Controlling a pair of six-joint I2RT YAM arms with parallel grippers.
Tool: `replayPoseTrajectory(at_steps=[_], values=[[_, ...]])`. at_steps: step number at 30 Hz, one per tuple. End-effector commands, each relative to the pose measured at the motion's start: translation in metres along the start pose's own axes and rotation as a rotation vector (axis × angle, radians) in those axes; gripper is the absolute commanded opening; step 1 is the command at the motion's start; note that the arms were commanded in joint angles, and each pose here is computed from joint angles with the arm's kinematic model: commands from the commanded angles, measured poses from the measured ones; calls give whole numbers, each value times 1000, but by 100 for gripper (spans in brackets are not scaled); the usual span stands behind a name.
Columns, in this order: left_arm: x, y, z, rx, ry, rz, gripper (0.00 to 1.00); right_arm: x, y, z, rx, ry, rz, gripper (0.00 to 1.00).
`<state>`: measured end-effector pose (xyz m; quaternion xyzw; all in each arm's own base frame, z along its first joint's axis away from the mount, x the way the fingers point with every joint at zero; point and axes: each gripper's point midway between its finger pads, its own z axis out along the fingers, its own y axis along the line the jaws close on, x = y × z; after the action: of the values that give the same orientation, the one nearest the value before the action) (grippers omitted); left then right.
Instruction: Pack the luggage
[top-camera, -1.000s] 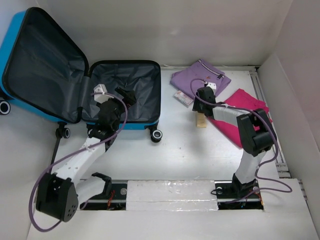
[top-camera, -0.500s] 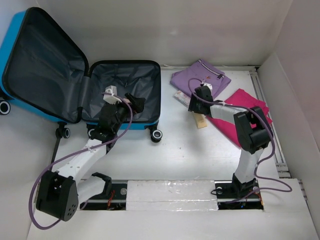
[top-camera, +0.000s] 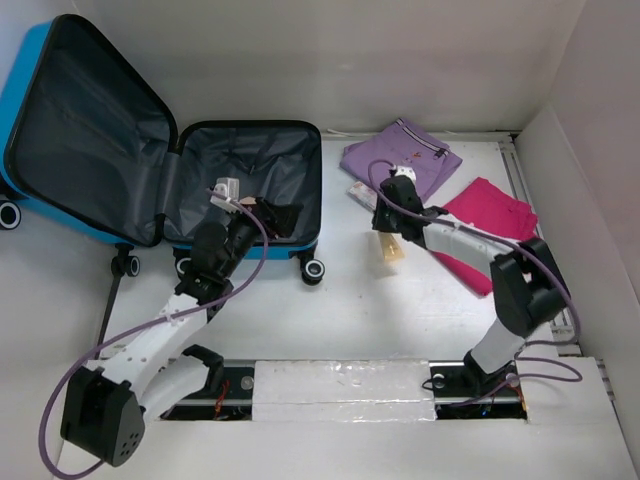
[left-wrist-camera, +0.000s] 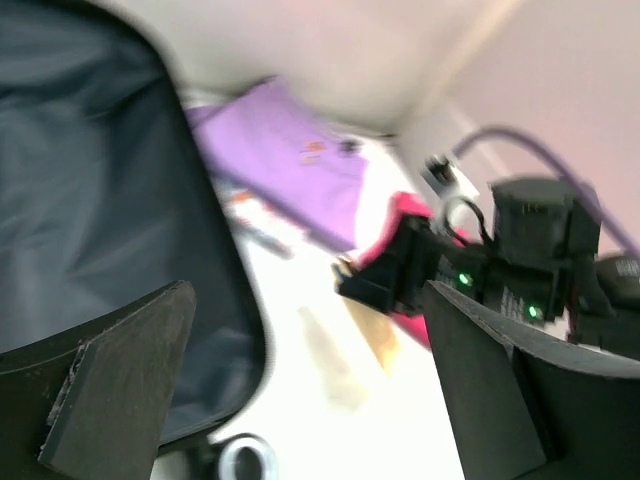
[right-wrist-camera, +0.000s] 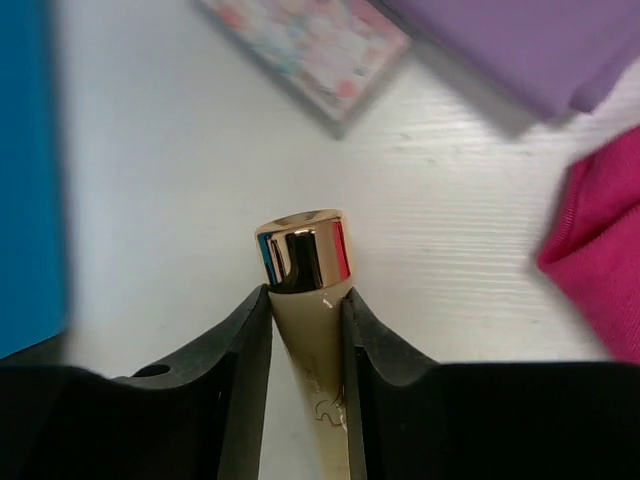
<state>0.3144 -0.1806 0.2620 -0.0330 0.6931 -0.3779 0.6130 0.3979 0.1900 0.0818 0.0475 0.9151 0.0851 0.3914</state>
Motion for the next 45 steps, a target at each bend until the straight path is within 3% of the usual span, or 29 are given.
replayPoseTrajectory(at_steps=[1, 6, 8, 9, 12, 13, 15, 17, 18, 19, 20, 21, 23, 24, 28, 35, 44, 45], values=[[-25, -48, -10, 156, -74, -1, 92, -62, 77, -61, -247, -165, -13, 16], [-64, -80, -46, 225, -216, -53, 89, -107, 189, -123, -603, -259, -52, 17], [-68, -82, -54, 229, -238, -55, 88, -110, 221, -114, -683, -231, -41, 20], [-74, -83, -59, 229, -258, -56, 86, -130, 250, -134, -781, -257, -43, 21], [-62, -71, -54, 184, -229, -60, 85, -123, 282, -96, -796, -188, -25, 48], [-58, -67, -50, 164, -206, -45, 86, -145, 289, -103, -826, -215, -11, 63], [-43, -57, -37, 124, -152, -32, 88, -156, 271, -88, -798, -197, 17, 75], [-32, -53, -30, 109, -115, -33, 88, -155, 246, -74, -749, -180, 34, 76], [-28, -54, -26, 106, -102, -25, 88, -176, 233, -96, -748, -251, 53, 76], [-13, -51, -19, 86, -64, -27, 88, -189, 204, -89, -681, -292, 77, 76], [-15, -58, -14, 90, -64, -12, 88, -171, 178, -73, -616, -255, 80, 76], [-10, -60, -9, 82, -55, 11, 88, -180, 160, -85, -596, -295, 79, 65], [13, -67, 5, 45, -12, 46, 88, -176, 111, -65, -479, -300, 110, 48], [9, -78, 10, 54, -20, 57, 88, -151, 91, -46, -435, -250, 116, 28], [23, -80, 22, 43, -7, 69, 88, -93, 48, 18, -355, -94, 69, 4], [39, -65, 25, 18, 17, 149, 88, -77, 30, 79, -260, 10, 17, 0], [46, -62, 18, 38, 28, 161, 88, -91, 3, 96, -120, -10, 32, 0], [44, -64, 19, 43, 20, 159, 88, -91, 3, 96, -120, -10, 32, 11]])
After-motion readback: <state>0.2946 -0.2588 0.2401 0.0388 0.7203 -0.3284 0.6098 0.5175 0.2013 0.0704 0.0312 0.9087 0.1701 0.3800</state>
